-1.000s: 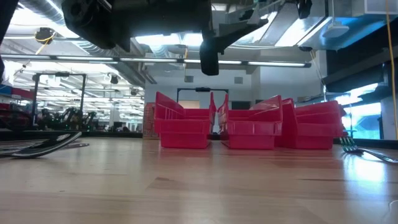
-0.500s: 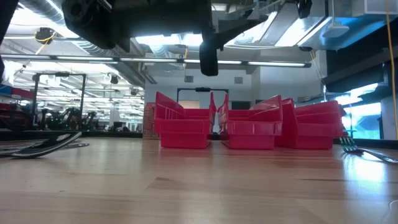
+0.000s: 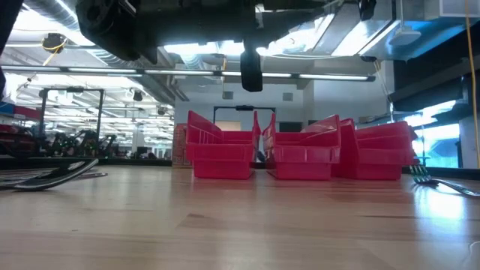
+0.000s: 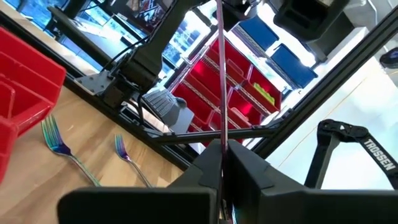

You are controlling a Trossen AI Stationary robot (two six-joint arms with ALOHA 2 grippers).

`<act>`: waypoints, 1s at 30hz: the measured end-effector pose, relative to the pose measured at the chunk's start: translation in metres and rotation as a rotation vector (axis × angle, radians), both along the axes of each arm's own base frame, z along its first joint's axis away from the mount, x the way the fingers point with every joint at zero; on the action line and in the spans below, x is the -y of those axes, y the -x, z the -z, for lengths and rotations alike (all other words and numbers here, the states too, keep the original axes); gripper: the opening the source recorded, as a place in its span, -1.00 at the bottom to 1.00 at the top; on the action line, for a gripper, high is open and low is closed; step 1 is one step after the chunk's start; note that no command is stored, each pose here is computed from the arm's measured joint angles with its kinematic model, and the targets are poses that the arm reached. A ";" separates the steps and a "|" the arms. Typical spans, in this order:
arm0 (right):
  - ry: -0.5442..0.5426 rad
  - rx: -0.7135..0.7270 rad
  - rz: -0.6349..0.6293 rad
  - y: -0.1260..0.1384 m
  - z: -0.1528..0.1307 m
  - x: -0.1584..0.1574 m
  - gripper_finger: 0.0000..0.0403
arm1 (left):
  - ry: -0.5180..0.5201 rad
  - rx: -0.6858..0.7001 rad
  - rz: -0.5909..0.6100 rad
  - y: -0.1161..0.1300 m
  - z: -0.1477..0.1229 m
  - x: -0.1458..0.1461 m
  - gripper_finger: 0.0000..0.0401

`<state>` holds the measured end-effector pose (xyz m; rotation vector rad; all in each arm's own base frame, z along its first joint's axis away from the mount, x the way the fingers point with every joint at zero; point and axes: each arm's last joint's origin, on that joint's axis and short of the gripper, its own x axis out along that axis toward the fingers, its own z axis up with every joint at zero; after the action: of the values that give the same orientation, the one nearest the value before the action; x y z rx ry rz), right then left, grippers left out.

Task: Sort silverware
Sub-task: Put the purple fork into the left red bin

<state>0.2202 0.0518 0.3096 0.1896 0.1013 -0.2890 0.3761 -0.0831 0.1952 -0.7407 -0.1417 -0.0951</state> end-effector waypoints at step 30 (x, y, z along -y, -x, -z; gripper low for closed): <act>0.011 0.078 0.129 0.026 -0.020 0.011 0.26 | 0.035 -0.011 -0.066 0.002 0.002 -0.002 -1.00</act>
<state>0.1946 0.0408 0.3292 0.1962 0.0101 -0.4099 0.3742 -0.0813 0.1932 -0.7703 -0.1576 -0.0262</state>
